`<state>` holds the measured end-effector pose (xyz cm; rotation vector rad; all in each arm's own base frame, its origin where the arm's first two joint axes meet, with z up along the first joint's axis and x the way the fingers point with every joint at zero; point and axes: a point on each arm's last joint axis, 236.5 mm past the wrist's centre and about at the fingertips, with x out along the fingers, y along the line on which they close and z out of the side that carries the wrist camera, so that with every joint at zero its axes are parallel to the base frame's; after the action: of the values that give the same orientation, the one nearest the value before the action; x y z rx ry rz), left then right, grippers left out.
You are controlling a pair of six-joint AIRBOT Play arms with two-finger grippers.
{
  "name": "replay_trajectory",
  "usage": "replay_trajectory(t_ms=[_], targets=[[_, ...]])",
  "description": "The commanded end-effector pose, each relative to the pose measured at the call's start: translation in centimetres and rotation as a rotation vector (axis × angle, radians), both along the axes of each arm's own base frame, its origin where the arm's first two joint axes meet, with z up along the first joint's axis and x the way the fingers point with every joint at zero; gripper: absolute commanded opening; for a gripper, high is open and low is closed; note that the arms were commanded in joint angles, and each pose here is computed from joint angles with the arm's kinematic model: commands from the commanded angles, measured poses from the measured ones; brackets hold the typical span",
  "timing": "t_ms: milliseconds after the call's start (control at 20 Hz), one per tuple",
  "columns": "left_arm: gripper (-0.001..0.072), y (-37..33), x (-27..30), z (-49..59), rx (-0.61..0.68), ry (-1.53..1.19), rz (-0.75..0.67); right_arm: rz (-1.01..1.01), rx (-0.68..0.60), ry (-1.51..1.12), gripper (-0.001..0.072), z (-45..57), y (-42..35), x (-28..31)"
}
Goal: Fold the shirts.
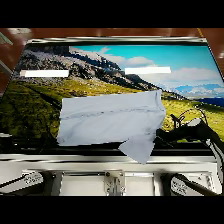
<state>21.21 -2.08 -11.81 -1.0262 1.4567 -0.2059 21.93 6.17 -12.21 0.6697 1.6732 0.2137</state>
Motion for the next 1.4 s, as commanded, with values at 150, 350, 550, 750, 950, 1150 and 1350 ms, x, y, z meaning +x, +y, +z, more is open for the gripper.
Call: replay_trajectory(t_ms=[150, 350, 550, 750, 950, 1150, 1350], targets=[[0.0034, 1.1, 6.5, 5.8, -0.008, -0.230, -0.013, -0.042, -0.012, -0.162, 0.0050, 6.4, -1.0, 8.0], [0.0034, 1.6, 12.8, 9.2, 0.107, -0.354, -0.040, -0.131, -0.089, -0.368, 0.0050, 10.1, -3.0, 15.8], [0.0034, 0.8, 18.9, 10.6, 0.141, -0.389, -0.044, -0.144, -0.106, -0.420, 0.0051, 9.5, -2.8, 21.7], [0.0035, 0.7, 22.4, 8.6, 0.106, -0.328, -0.032, -0.219, -0.088, -0.437, 0.0051, 7.9, -3.6, 26.5], [0.0034, 0.1, 23.4, 5.0, 0.079, -0.261, -0.043, -0.263, -0.047, -0.436, 0.0051, 5.8, -3.5, 29.6], [0.0035, -0.7, 24.5, 3.3, 0.096, -0.257, -0.053, -0.268, -0.060, -0.410, 0.0052, 3.2, -3.8, 29.9], [0.0052, -2.1, 24.4, 2.8, 0.091, -0.250, -0.080, -0.256, -0.079, -0.402, 0.0062, 2.6, -4.2, 29.7]])
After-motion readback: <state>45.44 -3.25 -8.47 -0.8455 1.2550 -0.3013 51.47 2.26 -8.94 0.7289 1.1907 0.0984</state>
